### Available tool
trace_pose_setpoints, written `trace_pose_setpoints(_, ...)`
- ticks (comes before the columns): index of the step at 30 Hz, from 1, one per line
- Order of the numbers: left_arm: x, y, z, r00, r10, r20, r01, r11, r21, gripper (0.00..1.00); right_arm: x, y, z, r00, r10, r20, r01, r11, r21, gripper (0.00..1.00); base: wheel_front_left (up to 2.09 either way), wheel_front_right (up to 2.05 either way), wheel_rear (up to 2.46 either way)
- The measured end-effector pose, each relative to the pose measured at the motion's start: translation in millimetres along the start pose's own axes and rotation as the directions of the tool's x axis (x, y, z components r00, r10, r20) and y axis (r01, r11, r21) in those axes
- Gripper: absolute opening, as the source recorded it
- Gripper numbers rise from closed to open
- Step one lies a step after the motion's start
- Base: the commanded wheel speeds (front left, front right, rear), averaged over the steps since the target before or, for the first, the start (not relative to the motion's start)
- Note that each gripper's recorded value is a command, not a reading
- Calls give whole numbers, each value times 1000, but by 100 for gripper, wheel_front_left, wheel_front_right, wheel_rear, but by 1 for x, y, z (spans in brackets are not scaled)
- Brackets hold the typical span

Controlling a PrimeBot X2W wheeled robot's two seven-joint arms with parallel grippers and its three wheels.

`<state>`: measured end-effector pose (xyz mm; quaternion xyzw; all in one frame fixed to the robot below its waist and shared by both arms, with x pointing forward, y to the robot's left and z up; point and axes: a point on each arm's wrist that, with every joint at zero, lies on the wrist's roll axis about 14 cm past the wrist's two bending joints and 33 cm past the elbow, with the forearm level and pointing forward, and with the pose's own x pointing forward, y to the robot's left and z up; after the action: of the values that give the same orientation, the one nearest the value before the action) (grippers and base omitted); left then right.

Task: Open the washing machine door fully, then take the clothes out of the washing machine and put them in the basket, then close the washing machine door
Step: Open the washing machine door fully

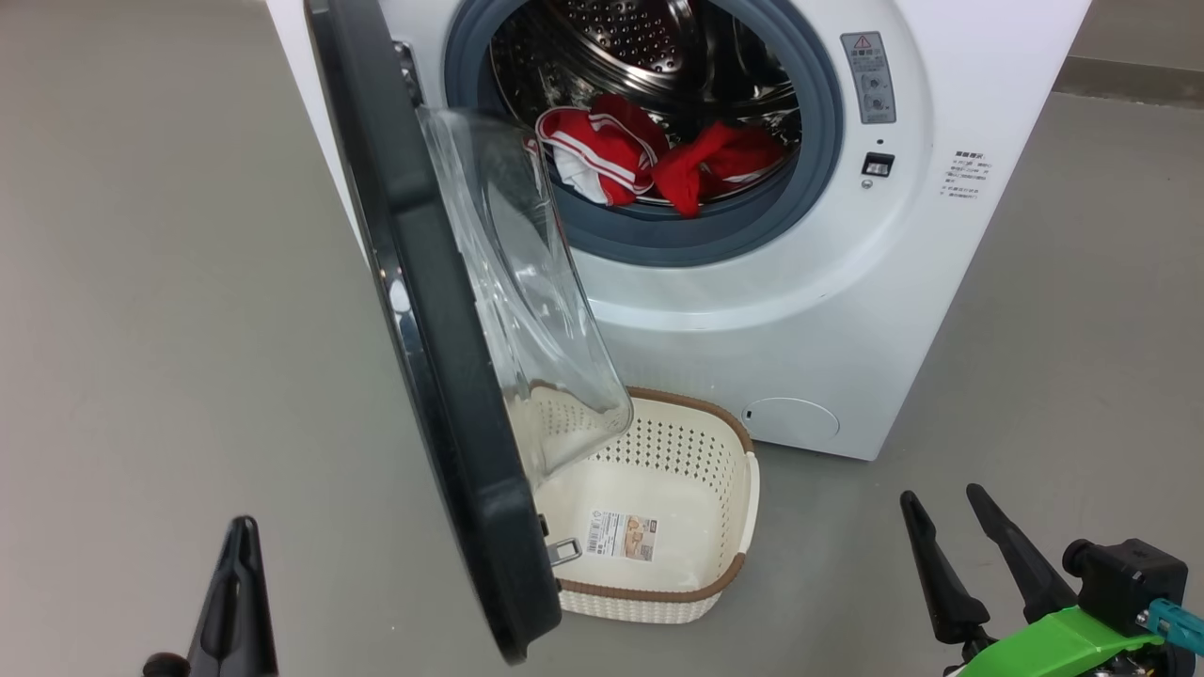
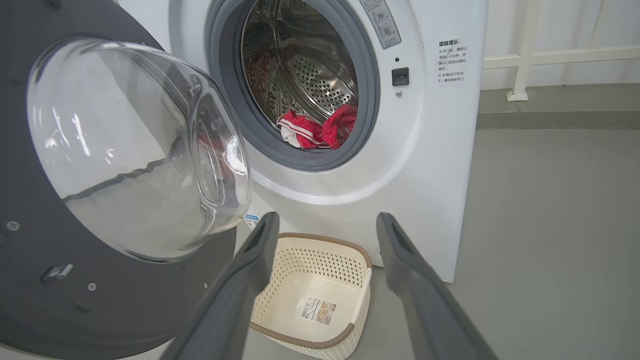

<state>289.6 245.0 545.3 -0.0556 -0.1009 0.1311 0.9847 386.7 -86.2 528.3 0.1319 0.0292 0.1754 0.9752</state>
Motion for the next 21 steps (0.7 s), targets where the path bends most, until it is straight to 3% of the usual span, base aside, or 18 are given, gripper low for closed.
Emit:
trace_pose_setpoints(9,6,-20,67,974,-70,216,72,997,-5,0,0,-2,2,1000,-6,6,6,1000,3,100,0,0,0)
trace_pose_setpoints(21,-8,-74,132,871,-265,414,288,957,6,0,-1,-3,4,1000,-10,13,10,1000,3,100,0,0,0)
